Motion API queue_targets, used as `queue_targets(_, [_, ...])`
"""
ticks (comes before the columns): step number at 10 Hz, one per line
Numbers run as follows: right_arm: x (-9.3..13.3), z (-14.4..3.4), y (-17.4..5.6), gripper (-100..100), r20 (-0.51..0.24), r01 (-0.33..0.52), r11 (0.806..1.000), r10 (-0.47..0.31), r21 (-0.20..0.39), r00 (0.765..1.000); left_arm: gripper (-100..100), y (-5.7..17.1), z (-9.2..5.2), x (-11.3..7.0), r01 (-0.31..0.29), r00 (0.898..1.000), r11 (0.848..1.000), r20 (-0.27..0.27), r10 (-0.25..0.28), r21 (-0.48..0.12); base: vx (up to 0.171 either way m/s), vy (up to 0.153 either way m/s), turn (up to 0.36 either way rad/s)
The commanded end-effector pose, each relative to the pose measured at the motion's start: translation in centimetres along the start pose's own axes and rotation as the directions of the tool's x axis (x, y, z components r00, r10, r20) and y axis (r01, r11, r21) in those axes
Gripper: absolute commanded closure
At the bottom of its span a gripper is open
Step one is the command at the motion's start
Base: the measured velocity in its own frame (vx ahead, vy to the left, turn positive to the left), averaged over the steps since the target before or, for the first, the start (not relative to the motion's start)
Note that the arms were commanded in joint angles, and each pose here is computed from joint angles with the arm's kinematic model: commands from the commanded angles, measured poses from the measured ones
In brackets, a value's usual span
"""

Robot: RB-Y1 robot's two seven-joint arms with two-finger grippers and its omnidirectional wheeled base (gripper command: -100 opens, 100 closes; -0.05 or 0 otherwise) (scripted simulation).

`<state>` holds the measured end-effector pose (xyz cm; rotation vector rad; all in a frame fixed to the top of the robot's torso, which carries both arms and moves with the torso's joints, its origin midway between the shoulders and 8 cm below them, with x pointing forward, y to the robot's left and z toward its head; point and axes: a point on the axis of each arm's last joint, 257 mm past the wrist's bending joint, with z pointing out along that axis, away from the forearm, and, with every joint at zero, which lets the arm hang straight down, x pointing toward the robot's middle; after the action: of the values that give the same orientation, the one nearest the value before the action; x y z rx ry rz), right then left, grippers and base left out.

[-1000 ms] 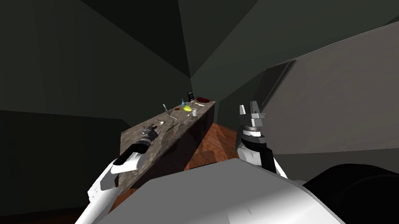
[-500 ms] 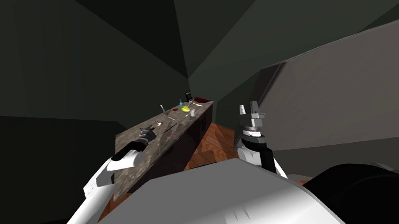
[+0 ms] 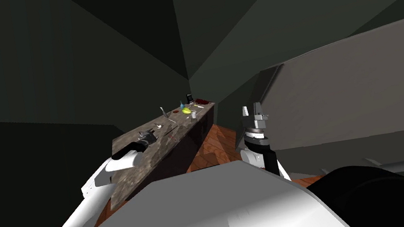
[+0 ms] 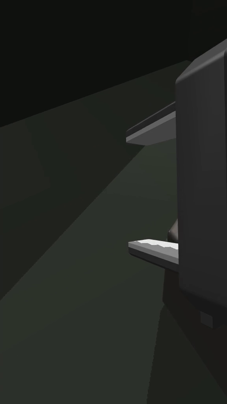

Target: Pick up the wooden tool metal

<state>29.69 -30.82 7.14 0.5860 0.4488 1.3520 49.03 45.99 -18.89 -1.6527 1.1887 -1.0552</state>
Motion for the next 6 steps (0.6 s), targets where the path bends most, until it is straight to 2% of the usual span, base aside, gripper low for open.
queue_targets(1, [0.0,0.0,0.0,0,0.000,0.000,1.000,0.000,0.000,1.000,-100,0.6,0.2,-1.1,0.017,1.000,0.999,0.026,-0.016,-0.043,0.009,0.006,-0.079])
queue_targets(2, [0.0,0.0,0.0,0,0.000,0.000,1.000,0.000,0.000,1.000,-100,0.8,0.2,-1.1,0.017,0.999,0.999,0.029,-0.016,-0.048,0.005,0.003,0.016])
queue_targets(3, [0.0,0.0,0.0,0,0.000,0.000,1.000,0.000,0.000,1.000,-100,0.7,0.4,-2.5,0.052,0.997,0.996,0.058,-0.048,-0.076,0.012,-0.001,-0.124])
queue_targets(4, [0.0,0.0,0.0,0,0.000,0.000,1.000,0.000,0.000,1.000,-100,1.4,0.3,-2.8,0.054,0.996,0.993,0.071,-0.046,-0.103,0.014,0.005,-0.072])
queue_targets(5, [0.0,0.0,0.0,0,0.000,0.000,1.000,0.000,0.000,1.000,-100,1.2,0.5,-4.0,0.092,0.992,0.988,0.098,-0.080,-0.121,0.020,0.005,-0.136])
queue_targets(6, [0.0,0.0,0.0,0,0.000,0.000,1.000,0.000,0.000,1.000,-100,1.9,0.4,-4.3,0.094,0.991,0.985,0.110,-0.078,-0.145,0.023,0.010,-0.065])
